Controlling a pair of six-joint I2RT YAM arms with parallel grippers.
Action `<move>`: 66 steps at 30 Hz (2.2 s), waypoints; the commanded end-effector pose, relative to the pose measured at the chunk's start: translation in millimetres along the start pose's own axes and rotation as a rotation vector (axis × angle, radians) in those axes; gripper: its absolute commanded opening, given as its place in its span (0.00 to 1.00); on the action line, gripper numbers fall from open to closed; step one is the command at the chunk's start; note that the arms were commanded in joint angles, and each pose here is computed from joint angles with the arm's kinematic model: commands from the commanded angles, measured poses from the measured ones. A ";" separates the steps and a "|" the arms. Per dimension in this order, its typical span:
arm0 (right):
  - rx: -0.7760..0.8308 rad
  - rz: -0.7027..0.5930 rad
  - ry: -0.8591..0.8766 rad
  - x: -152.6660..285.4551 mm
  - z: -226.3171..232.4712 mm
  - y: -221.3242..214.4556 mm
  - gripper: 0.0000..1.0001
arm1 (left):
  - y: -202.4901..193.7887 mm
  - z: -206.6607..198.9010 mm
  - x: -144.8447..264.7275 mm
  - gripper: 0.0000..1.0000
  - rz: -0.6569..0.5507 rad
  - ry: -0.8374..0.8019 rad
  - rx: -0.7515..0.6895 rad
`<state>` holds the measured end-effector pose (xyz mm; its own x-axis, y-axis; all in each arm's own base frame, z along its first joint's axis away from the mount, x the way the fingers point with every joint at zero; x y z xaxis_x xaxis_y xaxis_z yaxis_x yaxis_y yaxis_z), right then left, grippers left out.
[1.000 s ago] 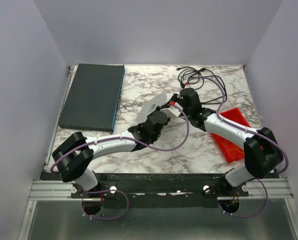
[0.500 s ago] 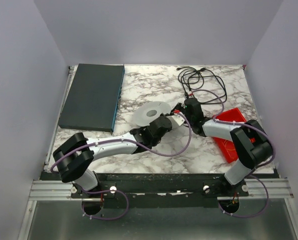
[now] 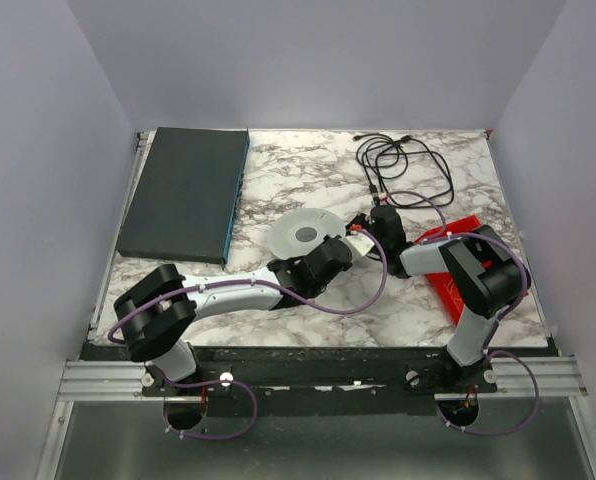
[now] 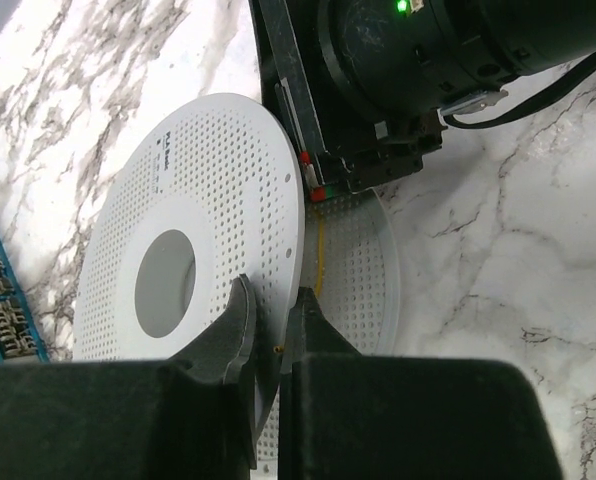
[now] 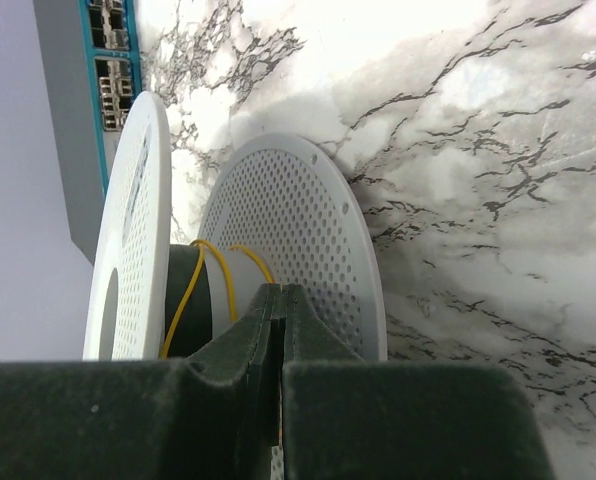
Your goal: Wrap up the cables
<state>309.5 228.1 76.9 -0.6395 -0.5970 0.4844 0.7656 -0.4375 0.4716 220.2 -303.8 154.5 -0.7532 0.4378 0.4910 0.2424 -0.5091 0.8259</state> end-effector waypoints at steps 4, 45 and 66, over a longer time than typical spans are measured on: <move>-0.044 0.154 -0.179 -0.2 -53.6 -45.7 0.01 | -56.2 -46.4 -3.8 0.00 0.256 -0.192 0.286; 0.040 -0.050 -0.375 70.2 -42.4 22.9 0.42 | -104.4 -76.6 -17.9 0.55 0.573 -0.197 0.373; 0.139 -0.187 -0.325 122.5 28.9 78.2 0.83 | 50.0 -14.7 34.3 0.98 0.192 -0.281 0.489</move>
<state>289.3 148.1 172.2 -0.7477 -0.3057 0.5894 0.6616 -0.4188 0.6221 194.9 -333.4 159.8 -0.4926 0.5121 0.7037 0.6676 -0.2964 0.6830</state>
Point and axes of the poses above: each gripper's point midway between its finger pads, its own x axis back along the fingers, its own z axis along the line the jaws close on, y = z × x, the point moved 7 cm from there along x, back along the fingers, and after that the axes turned 7 degrees about x, right-handed, at the moved point
